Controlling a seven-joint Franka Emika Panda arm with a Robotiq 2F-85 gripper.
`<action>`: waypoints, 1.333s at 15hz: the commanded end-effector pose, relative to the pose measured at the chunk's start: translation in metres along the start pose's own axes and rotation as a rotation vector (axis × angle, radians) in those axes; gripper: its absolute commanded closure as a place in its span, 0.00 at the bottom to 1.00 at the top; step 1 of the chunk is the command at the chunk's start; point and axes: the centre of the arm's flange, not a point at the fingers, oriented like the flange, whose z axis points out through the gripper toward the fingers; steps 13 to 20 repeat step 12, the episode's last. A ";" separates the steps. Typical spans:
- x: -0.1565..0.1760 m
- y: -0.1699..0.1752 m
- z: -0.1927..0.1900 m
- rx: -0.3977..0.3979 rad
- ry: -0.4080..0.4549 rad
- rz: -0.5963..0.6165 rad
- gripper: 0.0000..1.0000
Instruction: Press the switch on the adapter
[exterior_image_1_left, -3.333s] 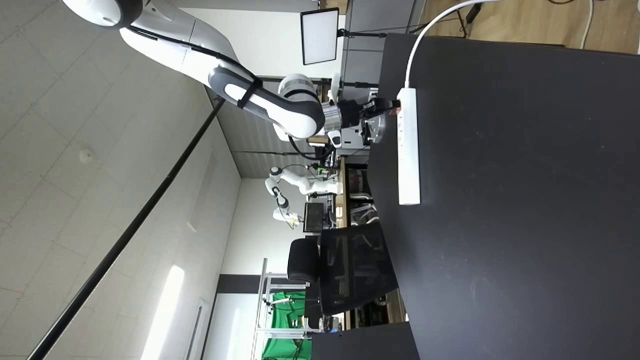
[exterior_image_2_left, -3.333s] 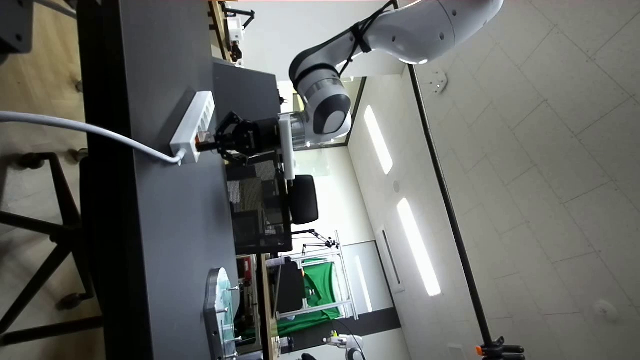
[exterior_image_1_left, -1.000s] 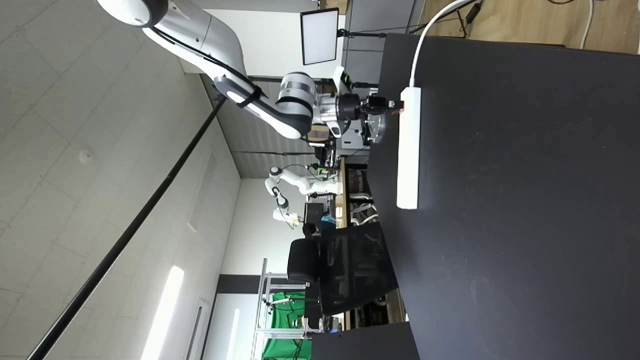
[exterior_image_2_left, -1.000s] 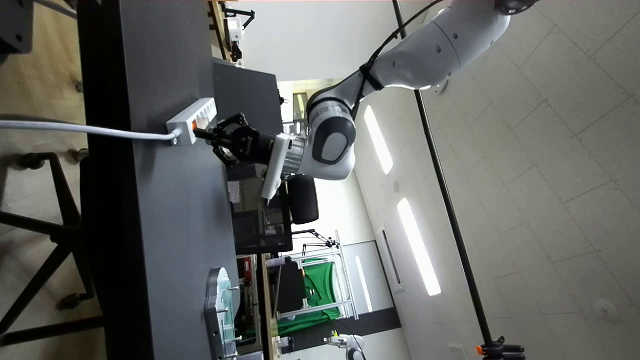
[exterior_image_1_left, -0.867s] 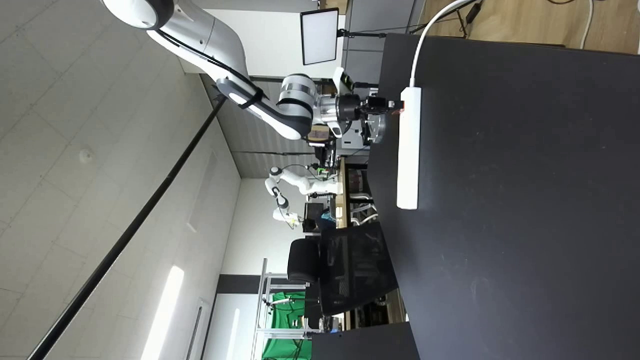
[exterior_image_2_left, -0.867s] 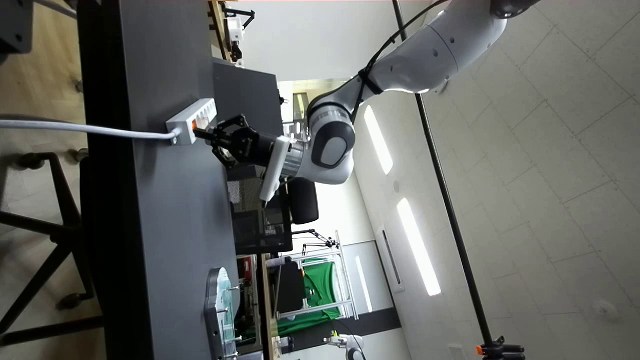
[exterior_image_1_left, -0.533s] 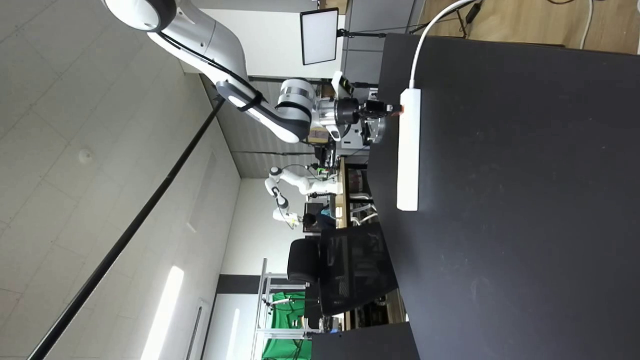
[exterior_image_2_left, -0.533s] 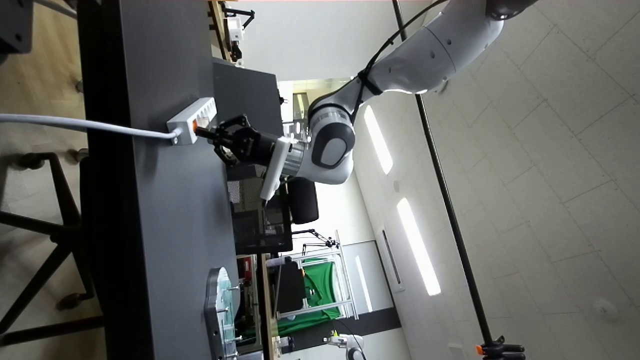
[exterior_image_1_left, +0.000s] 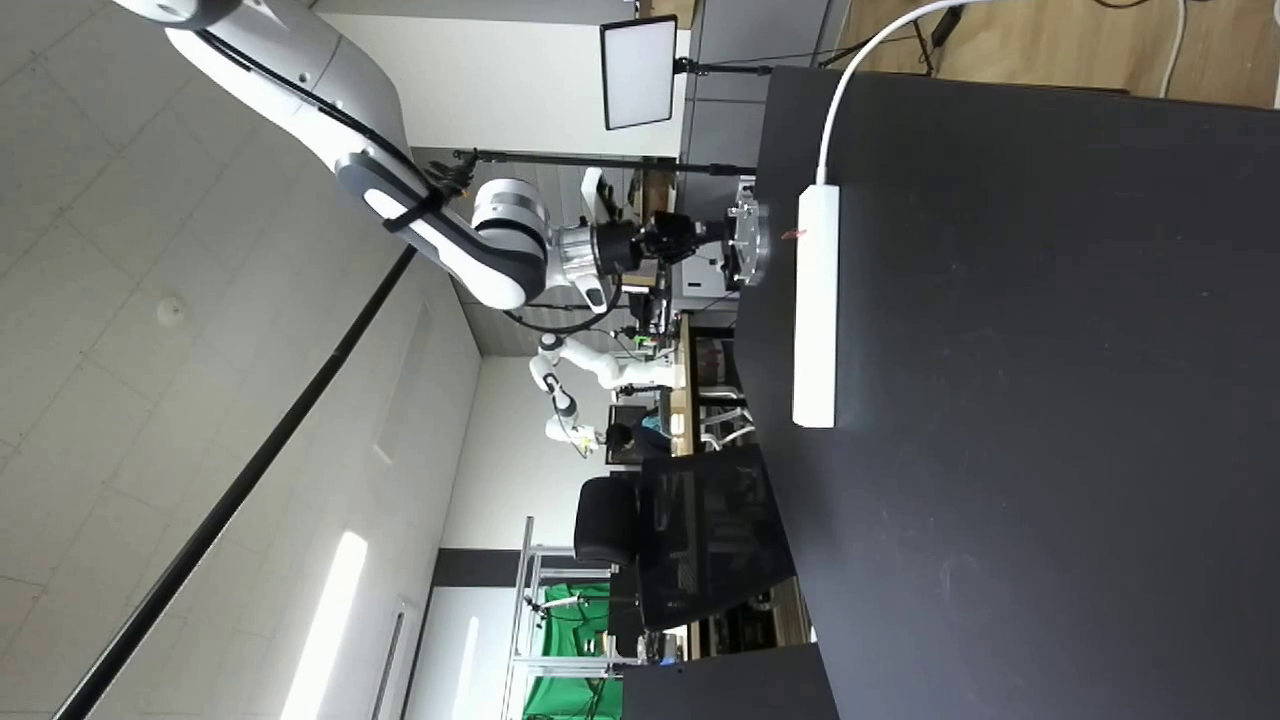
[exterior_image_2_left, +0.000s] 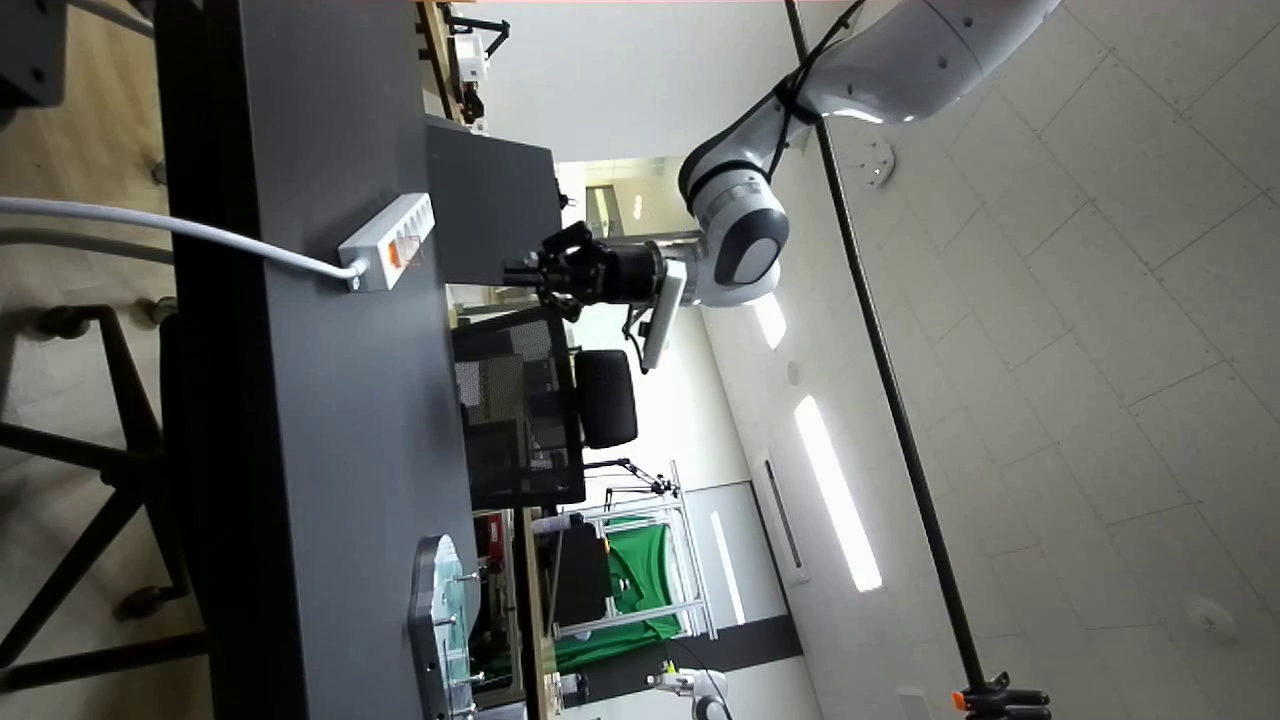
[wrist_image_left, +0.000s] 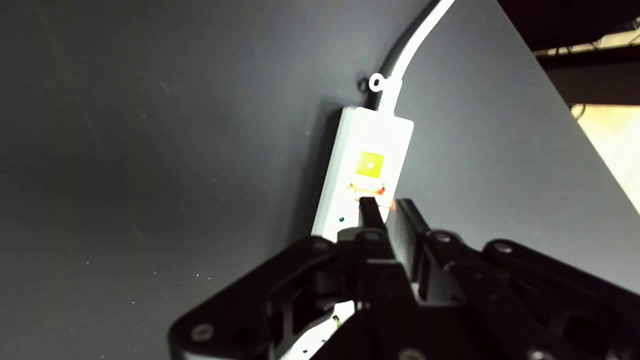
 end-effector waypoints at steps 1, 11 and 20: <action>0.000 -0.034 -0.030 -0.087 -0.144 -0.069 0.55; -0.003 -0.033 -0.029 -0.075 -0.261 -0.154 0.20; -0.003 -0.033 -0.028 -0.074 -0.262 -0.154 0.20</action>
